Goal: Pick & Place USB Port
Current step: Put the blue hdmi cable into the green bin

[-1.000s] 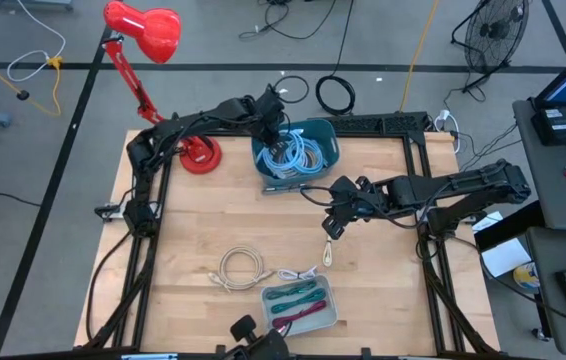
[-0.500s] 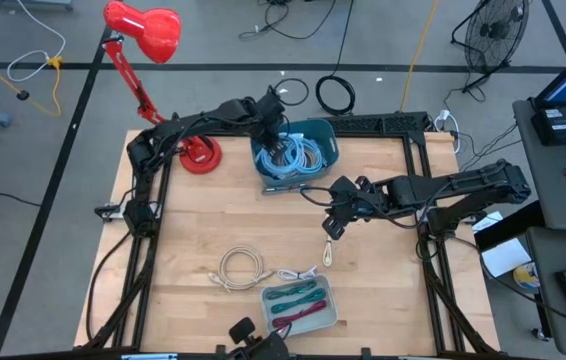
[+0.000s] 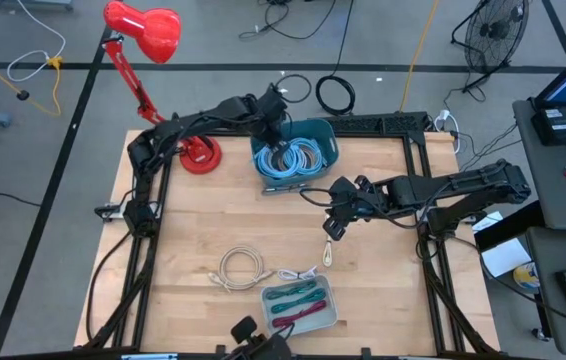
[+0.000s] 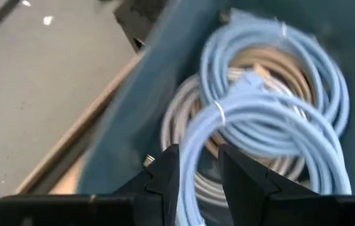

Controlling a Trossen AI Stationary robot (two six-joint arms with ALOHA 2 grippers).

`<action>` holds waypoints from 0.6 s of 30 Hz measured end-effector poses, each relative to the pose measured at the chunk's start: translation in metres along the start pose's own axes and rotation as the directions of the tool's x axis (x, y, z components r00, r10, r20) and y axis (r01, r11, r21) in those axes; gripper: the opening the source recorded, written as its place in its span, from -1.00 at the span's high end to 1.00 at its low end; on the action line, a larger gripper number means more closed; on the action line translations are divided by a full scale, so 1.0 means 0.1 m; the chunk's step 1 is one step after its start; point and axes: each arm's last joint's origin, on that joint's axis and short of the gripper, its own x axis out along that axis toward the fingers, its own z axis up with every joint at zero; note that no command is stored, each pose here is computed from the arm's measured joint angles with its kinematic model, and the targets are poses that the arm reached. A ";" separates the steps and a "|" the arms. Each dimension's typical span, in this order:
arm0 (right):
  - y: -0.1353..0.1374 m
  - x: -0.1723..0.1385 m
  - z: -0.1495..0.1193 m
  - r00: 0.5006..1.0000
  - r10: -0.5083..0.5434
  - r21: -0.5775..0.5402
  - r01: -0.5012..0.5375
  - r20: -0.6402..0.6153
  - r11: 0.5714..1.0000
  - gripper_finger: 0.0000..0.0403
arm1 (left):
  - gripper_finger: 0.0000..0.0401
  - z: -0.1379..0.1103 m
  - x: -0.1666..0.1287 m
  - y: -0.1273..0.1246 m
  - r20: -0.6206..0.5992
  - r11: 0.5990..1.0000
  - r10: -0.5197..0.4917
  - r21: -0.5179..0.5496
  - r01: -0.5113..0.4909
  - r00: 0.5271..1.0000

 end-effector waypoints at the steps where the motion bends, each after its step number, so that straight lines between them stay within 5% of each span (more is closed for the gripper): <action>1: 0.00 0.00 0.00 1.000 0.000 -0.001 0.000 0.000 1.000 0.40 | 0.43 0.03 -0.03 0.00 0.014 1.000 0.005 -0.004 -0.005 1.000; 12: -0.01 0.00 -0.02 1.000 -0.013 -0.030 0.012 -0.018 0.999 0.40 | 0.46 0.20 -0.33 -0.14 0.052 0.988 -0.143 -0.058 0.146 0.988; 18: -0.01 0.00 -0.02 1.000 -0.012 -0.038 0.012 -0.018 0.999 0.40 | 0.93 0.06 -0.24 -0.34 -0.078 0.988 -0.147 0.038 0.151 0.986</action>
